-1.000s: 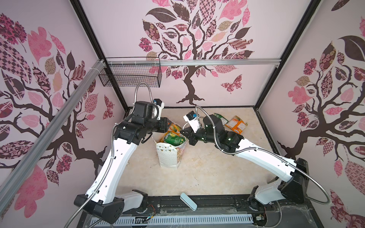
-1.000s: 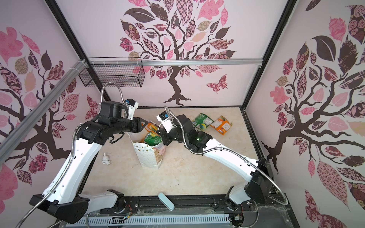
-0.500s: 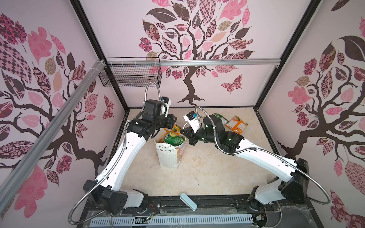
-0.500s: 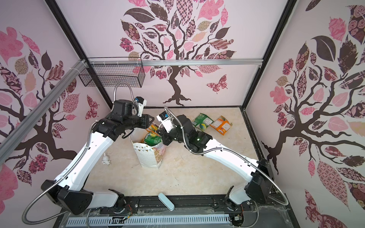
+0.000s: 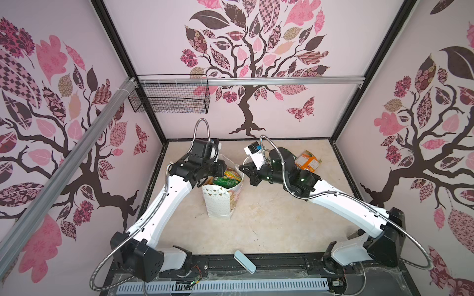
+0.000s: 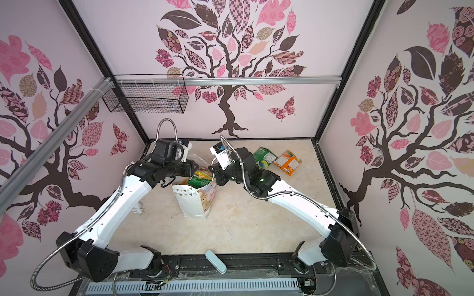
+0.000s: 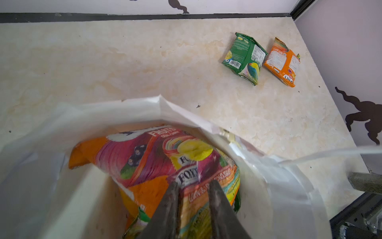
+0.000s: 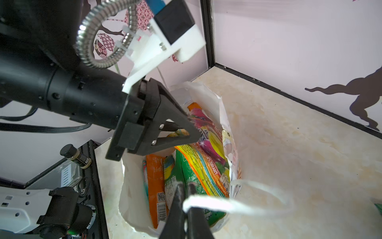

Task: Place the snacks into the paper bag
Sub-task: Press the snack in the paper bag, then pick up the snack from the top-right of the table.

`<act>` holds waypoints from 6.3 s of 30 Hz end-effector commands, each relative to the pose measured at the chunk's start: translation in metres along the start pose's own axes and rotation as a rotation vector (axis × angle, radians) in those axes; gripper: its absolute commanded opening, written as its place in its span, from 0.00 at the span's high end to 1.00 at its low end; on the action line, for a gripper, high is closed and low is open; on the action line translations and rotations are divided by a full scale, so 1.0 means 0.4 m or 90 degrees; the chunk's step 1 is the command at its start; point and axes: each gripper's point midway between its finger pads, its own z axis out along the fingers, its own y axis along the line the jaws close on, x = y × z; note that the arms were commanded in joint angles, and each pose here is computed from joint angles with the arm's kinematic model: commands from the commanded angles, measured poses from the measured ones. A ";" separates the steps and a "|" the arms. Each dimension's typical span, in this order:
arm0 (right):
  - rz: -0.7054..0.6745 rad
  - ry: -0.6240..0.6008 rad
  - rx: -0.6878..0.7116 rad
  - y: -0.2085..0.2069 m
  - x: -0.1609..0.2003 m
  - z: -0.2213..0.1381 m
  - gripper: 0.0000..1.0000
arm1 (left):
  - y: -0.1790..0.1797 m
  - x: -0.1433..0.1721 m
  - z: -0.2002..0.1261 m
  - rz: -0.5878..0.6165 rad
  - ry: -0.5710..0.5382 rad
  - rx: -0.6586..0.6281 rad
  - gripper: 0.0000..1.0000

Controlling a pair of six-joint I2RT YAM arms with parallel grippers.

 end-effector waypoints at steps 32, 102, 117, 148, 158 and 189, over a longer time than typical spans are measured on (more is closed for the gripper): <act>-0.037 -0.068 0.021 0.004 -0.124 -0.061 0.72 | 0.017 -0.078 -0.086 0.054 -0.009 -0.121 0.36; 0.079 0.336 0.596 -0.904 0.492 -0.040 0.24 | 0.165 0.029 -0.251 -0.122 -0.196 0.021 0.26; 0.047 0.392 0.636 -0.973 0.546 -0.008 0.21 | 0.222 -0.005 -0.193 -0.143 -0.212 -0.015 0.29; 0.057 0.412 0.639 -1.001 0.591 0.007 0.92 | 0.220 0.019 -0.162 -0.157 -0.205 0.007 0.32; 0.140 0.302 0.587 -0.924 0.489 -0.012 1.00 | 0.225 0.021 -0.164 -0.154 -0.210 -0.003 0.31; 0.178 -0.018 0.345 -0.603 0.039 -0.167 1.00 | 0.230 0.029 -0.182 -0.151 -0.227 -0.021 0.32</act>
